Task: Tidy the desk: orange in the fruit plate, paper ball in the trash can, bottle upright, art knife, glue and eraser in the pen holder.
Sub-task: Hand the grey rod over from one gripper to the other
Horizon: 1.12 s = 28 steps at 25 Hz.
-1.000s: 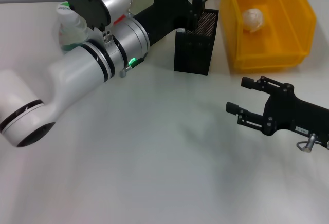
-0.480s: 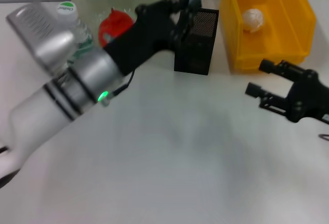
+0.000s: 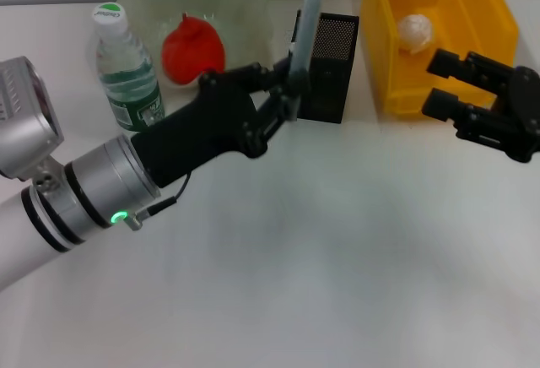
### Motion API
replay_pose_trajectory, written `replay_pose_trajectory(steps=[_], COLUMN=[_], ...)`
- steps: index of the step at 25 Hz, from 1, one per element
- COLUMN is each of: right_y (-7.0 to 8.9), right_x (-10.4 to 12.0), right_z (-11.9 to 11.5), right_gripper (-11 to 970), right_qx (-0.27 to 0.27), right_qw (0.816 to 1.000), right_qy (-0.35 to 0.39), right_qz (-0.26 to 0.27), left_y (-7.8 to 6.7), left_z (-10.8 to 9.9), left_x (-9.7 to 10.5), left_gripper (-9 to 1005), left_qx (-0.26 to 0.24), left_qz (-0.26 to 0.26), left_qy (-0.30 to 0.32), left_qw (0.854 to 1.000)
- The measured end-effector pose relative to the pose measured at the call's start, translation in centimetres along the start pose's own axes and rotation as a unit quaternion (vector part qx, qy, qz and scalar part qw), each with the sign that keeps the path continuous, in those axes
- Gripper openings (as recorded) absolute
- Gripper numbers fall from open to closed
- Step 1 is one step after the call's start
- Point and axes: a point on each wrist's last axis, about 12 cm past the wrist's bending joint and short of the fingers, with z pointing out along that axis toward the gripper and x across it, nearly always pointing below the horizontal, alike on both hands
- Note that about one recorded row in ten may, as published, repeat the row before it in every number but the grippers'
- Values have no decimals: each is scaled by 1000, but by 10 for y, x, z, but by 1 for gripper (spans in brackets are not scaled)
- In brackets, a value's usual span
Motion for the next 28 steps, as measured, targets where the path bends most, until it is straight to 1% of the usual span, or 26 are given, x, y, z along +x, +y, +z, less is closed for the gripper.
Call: replay_pose_trajectory(steps=[3,11,20,28], right_y=[-3,-10,-13,-13], right_x=[-7,-17,-17,-17], right_z=[10,29,47,58], right_gripper=[714,715,713,697], right_qx=[-19,-42,-56,-69], right_qw=[1000,999,998,997], right_qy=[-1,1,19,24], right_qz=[0,-6,-7,-6], left_y=[-6,-14,-19,-21], left_z=[-1,1,3,3], left_x=[3,4,4,4], left_gripper=[219,231,245,257], left_qx=[29,48,69,75], left_qz=[-2,-2,0,0], left_qy=[13,8,6,3], left_qw=[999,999,998,997])
